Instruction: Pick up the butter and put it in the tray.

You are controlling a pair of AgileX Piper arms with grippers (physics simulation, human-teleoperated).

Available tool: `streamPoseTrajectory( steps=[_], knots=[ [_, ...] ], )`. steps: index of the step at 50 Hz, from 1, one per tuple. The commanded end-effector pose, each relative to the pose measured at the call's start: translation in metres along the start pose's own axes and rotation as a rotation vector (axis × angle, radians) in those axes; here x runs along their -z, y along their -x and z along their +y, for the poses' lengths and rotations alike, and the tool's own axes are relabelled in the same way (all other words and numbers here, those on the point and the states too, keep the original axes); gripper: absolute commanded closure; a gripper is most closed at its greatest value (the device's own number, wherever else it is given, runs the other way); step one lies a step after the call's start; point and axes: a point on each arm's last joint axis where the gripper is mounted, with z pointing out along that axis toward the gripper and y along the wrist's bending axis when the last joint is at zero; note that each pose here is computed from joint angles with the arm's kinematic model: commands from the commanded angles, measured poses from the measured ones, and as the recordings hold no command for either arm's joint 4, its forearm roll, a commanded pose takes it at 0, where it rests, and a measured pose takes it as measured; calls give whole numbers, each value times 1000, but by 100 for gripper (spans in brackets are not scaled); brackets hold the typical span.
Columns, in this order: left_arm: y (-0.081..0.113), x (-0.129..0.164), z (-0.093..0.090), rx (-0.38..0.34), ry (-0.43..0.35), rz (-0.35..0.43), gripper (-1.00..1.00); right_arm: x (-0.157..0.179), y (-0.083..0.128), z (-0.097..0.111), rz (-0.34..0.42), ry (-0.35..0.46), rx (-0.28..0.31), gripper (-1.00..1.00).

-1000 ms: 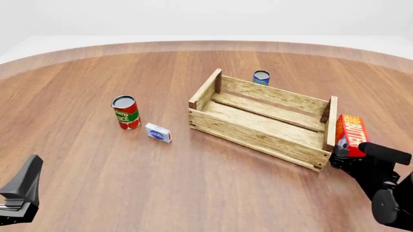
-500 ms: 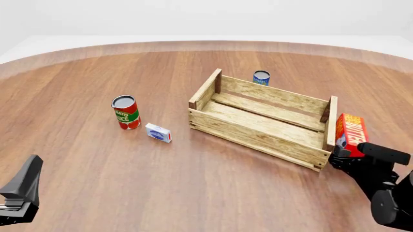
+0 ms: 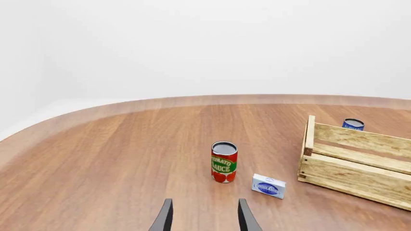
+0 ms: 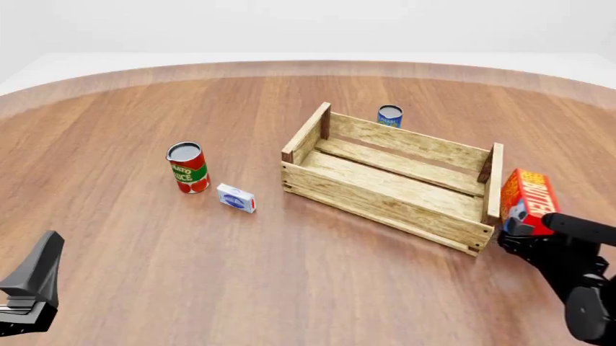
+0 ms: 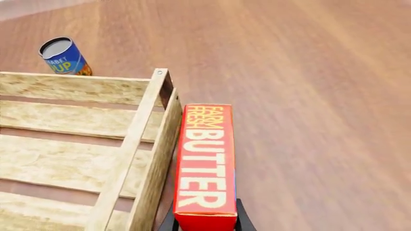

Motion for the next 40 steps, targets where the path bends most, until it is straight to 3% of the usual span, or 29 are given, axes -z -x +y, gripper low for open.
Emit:
streamPoseTrajectory(
  steps=[1,40],
  knots=[
    [0,0,0,0,0,0,-100,9,10,-1,-38,-2,-8,100],
    [0,0,0,0,0,0,-100,60,34,6,-97,24,37,100]
  ],
)
